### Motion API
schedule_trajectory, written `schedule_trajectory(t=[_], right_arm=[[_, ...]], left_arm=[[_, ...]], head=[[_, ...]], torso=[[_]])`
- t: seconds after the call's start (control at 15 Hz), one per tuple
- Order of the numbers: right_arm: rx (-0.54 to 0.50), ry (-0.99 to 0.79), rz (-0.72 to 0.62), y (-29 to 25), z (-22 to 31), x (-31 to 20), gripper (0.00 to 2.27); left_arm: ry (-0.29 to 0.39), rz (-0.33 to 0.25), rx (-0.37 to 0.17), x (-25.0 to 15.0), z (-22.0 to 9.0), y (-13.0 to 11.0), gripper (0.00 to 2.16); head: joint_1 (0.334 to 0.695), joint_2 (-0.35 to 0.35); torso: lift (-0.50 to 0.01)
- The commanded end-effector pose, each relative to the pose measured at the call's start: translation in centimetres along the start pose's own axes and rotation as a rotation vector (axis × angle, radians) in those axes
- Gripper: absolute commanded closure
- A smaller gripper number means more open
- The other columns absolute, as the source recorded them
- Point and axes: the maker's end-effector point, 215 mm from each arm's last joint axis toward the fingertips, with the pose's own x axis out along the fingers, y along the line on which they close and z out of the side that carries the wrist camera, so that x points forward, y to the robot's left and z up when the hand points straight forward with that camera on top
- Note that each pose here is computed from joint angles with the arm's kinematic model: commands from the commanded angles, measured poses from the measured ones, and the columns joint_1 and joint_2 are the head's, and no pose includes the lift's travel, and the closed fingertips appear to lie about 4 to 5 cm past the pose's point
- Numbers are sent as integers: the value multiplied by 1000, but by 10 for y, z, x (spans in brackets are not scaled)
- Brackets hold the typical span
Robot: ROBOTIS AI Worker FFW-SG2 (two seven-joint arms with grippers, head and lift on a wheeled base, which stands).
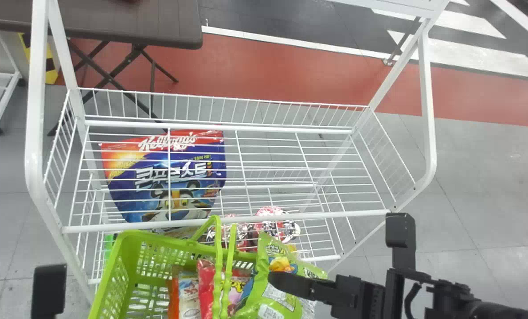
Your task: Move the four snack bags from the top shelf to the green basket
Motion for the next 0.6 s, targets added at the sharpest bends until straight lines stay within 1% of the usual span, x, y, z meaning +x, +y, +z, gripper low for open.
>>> schedule_trajectory(t=[0.0, 0.07, 0.2, 0.27, 0.33, 0.47, 0.53], right_arm=[[-13, 20, 6, 9, -14, -9, 63], [-21, 31, -6, 9, -26, -9, 60], [-235, -267, -60, 13, 60, -14, 56], [-362, -433, -84, 25, 104, -26, 53], [-465, -576, -99, 39, 139, -40, 53], [-612, -796, -112, 64, 181, -67, 46], [-652, -853, -130, 70, 190, -75, 43]], left_arm=[[0, 0, 0, 1, 0, 0, 1362], [0, -1, 0, 1, 0, -1, 1362], [0, -1, 0, 1, 0, -1, 1362], [1, 0, -1, 1, -1, 0, 1362], [2, 0, -4, 1, -2, 0, 1362], [4, 0, -9, 1, -5, -1, 1362], [4, -1, -11, 1, -5, -1, 1362]], head=[[695, -350], [695, -350], [695, -350], [695, -350], [695, -350], [695, -350], [695, -350]], torso=[[0], [0], [0], [0], [0], [0], [0]])
